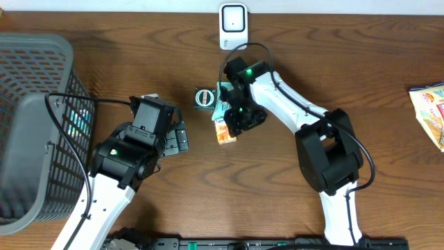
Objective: Scan the item barcode
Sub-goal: 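Reach to the orange Kleenex tissue pack and grasp it with the right gripper, then lift the tissue pack and rotate it with the right gripper, then raise the orange tissue pack up to the white scanner with the right gripper, then carry the tissue pack right and drop it at the table's right edge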
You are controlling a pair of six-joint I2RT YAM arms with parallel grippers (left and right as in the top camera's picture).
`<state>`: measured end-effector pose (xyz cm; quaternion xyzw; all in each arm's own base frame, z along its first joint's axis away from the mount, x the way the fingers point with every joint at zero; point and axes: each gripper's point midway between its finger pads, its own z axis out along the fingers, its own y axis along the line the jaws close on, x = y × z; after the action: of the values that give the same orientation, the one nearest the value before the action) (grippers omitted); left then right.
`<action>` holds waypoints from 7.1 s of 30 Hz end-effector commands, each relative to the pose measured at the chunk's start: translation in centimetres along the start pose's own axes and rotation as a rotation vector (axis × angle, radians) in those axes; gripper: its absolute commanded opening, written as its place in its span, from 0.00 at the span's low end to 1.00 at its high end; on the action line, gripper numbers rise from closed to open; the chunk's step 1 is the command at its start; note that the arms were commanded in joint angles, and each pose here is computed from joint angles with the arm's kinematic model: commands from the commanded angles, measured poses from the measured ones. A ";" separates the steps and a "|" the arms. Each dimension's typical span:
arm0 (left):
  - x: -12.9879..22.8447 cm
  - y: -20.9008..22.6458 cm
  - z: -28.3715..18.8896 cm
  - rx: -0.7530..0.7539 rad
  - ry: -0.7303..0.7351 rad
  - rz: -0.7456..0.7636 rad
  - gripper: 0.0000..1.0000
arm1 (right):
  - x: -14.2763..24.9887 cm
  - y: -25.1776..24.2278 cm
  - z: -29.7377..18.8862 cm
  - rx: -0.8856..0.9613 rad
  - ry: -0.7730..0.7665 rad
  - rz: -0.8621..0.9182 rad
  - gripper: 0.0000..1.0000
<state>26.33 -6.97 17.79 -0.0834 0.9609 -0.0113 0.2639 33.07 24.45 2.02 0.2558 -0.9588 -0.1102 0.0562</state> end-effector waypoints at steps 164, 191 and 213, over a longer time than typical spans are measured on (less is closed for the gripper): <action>-0.2 0.3 0.0 -0.017 -0.007 -0.001 0.98 | -27.6 -13.6 -19.1 0.942 -0.935 -0.573 0.01; -0.2 0.3 0.0 -0.017 -0.007 -0.001 0.98 | -1.2 -39.9 -29.0 0.957 -0.601 0.382 0.01; -0.2 0.3 0.0 -0.017 -0.007 -0.001 0.98 | 7.8 -46.0 -21.7 0.479 -0.674 0.760 0.99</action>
<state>26.33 -6.96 17.79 -0.0835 0.9608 -0.0111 0.2640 50.79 -24.87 12.73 -0.1255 -0.9484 0.1404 -0.2550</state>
